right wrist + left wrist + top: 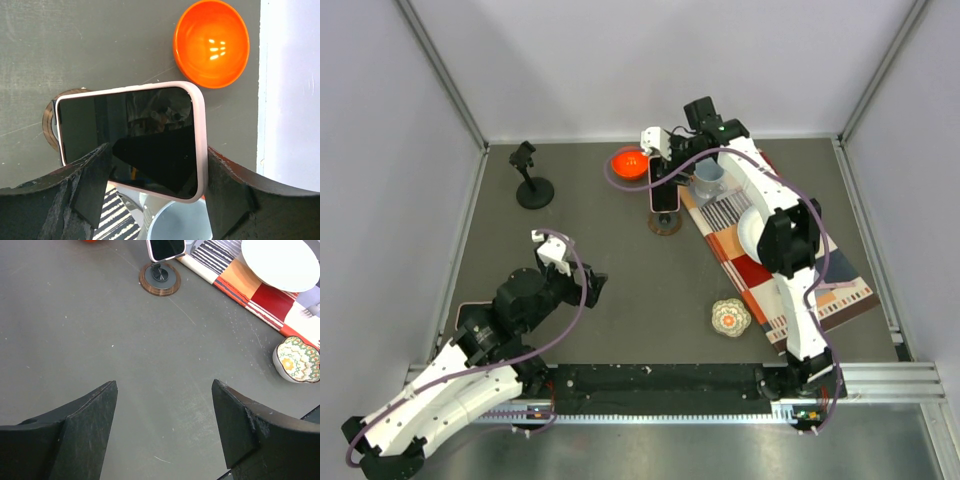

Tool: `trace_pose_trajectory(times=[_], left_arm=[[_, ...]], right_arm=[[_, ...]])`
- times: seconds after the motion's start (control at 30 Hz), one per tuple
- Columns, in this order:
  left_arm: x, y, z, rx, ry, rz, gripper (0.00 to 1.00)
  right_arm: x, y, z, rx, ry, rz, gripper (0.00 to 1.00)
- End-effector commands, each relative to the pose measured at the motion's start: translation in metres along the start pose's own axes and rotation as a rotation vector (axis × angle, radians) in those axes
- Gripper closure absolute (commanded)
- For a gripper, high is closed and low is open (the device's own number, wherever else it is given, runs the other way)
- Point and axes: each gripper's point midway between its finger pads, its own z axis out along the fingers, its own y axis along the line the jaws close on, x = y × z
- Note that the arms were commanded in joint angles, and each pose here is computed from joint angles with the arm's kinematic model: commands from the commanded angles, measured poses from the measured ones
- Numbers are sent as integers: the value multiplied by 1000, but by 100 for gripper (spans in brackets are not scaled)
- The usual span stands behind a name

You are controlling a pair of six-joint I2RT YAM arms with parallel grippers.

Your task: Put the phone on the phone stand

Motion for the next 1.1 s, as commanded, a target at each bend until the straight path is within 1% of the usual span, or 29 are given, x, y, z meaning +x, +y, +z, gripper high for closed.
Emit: trace_pose_trajectory(times=[0.0, 0.1, 0.23, 0.3, 0.33, 0.4, 0.73, 1.0, 1.07], left_arm=[[-17, -3, -5, 10, -47, -29, 19], [-15, -3, -6, 13, -46, -35, 19], [-16, -4, -6, 18, -53, -37, 19], [-16, -4, -6, 19, -51, -36, 19], [-16, -5, -7, 22, -50, -36, 19], [-16, -5, -7, 25, -52, -38, 19], [-18, -8, -14, 44, -65, -66, 20], [-16, -3, -14, 7, -45, -97, 18], [-16, -1, -14, -11, -37, -101, 18]], right_arm=[[3, -3, 8, -5, -11, 8, 29], [2, -5, 6, 7, -7, 11, 20], [-3, -9, -1, 26, -15, 12, 17], [-7, -9, -4, 29, -24, 17, 13], [-11, -10, -9, 35, -28, 16, 10], [-13, -13, -13, 51, -29, 19, 1], [-31, -27, -40, 130, -42, 40, 1], [-56, -39, -79, 239, -66, 99, 1], [-63, -40, -97, 271, -74, 118, 1]])
